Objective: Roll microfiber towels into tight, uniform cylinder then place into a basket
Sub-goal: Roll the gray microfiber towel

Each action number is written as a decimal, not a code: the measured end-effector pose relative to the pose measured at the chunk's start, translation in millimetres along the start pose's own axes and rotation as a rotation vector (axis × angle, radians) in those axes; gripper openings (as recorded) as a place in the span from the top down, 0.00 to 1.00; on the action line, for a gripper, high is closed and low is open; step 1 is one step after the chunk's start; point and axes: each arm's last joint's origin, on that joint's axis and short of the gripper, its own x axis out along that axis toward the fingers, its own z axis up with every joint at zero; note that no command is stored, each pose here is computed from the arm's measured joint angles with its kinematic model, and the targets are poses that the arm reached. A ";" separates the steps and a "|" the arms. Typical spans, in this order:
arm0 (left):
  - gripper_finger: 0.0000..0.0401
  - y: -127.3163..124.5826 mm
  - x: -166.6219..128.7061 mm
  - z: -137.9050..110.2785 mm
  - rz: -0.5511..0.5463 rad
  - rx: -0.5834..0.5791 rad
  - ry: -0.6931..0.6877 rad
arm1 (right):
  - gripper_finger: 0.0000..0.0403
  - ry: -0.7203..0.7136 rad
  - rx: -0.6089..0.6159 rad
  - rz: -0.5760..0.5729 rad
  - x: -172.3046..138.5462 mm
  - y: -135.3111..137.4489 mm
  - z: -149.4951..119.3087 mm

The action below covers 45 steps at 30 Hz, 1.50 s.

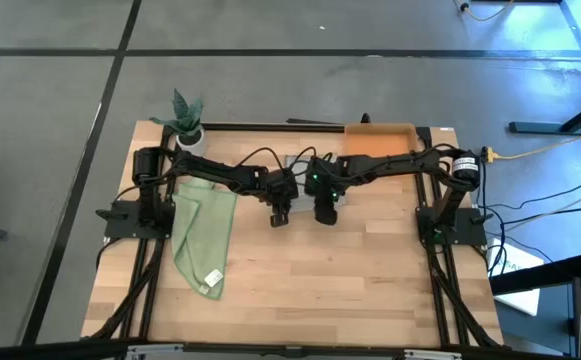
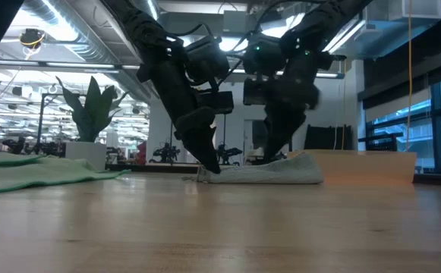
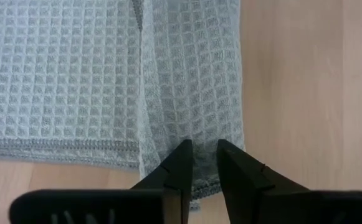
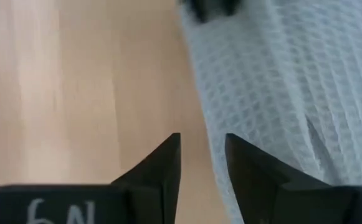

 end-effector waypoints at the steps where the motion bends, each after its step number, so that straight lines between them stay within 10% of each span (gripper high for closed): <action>1: 0.83 0.0 0.0 0.0 0.000 0.000 0.000 | 0.69 0.012 -0.064 -0.021 1.7 2.9 -1.8; 11: 0.83 1.1 0.0 0.0 0.000 -0.003 0.000 | 0.69 0.040 -0.279 -0.145 19.3 6.3 -20.2; 25: 0.83 0.8 -0.1 -0.1 0.000 -0.004 0.002 | 0.69 0.019 -0.239 -0.266 32.3 5.2 -38.2; 36: 0.83 0.8 -0.1 -0.3 0.000 -0.006 0.003 | 0.97 -0.014 -0.148 -0.327 32.7 2.0 -35.9; 45: 0.83 -9.2 -2.0 0.7 -0.015 0.050 -0.003 | 0.99 -0.030 -0.077 -0.275 33.1 3.0 -36.0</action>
